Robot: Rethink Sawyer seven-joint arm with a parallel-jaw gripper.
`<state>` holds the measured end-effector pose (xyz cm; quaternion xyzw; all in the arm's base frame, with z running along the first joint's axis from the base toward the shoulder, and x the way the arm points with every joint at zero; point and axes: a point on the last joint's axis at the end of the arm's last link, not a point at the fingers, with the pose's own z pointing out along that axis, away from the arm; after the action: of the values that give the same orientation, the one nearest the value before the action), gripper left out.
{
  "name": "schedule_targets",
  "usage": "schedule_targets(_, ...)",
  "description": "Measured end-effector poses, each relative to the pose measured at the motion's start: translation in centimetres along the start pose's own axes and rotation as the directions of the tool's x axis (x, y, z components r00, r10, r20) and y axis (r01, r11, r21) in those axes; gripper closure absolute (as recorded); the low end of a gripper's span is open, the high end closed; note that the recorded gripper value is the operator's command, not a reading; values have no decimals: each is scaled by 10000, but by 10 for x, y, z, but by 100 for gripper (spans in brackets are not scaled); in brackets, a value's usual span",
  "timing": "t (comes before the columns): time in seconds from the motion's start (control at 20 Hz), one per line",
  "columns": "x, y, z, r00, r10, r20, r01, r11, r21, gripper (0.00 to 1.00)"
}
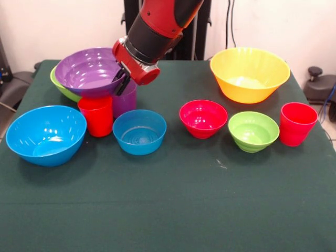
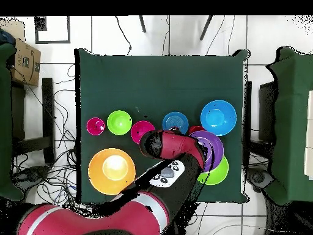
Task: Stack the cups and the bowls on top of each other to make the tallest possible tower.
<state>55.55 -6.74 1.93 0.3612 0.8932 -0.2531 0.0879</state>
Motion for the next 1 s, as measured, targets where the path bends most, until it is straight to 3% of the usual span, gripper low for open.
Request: schedule_targets(1.0, -4, 6, -2, 9999, -112, 120, 113, 9999, -99, 100)
